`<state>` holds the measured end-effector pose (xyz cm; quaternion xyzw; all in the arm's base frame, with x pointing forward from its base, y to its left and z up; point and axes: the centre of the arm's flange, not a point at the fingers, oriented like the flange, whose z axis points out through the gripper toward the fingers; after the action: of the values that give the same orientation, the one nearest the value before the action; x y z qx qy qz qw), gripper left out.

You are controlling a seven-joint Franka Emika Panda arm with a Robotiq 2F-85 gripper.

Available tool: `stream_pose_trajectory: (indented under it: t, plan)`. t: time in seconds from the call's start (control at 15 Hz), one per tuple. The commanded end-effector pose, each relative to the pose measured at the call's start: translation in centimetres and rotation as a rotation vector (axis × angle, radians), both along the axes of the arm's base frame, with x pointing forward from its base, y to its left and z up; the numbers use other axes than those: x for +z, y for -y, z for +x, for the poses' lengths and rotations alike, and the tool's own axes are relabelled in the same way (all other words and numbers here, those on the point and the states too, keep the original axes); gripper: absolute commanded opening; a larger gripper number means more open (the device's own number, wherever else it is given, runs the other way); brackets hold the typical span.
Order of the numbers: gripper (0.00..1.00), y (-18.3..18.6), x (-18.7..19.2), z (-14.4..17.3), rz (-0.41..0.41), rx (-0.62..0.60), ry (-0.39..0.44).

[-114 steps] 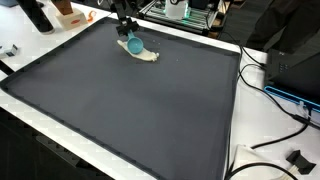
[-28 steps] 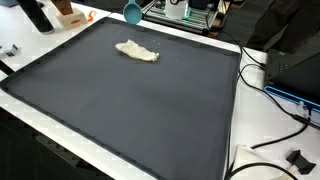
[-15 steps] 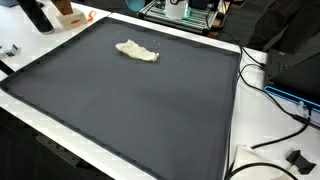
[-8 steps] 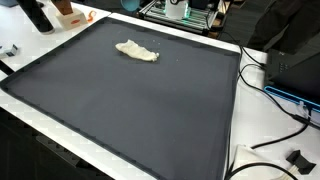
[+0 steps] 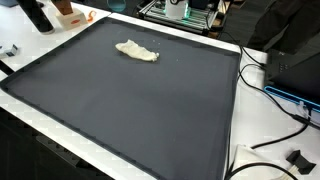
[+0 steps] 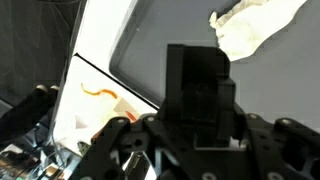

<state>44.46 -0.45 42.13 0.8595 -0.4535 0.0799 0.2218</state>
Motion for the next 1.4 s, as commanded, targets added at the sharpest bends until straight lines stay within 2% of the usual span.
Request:
stream_pose_trajectory:
  t: [0.0, 0.2, 0.4, 1.0, 1.33]
  plan:
    - [0.27, -0.7, -2.4, 2.7, -0.169, -0.047, -0.097]
    - [0.27, -0.8, -4.3, 3.5, -0.290, -0.057, -0.180]
    - [0.27, -0.9, -6.3, 4.3, -0.343, -0.027, -0.254]
    - [0.27, -0.1, -11.7, 5.1, -0.310, 0.077, -0.398]
    - [0.27, 0.1, -13.4, 5.2, -0.272, 0.140, -0.429]
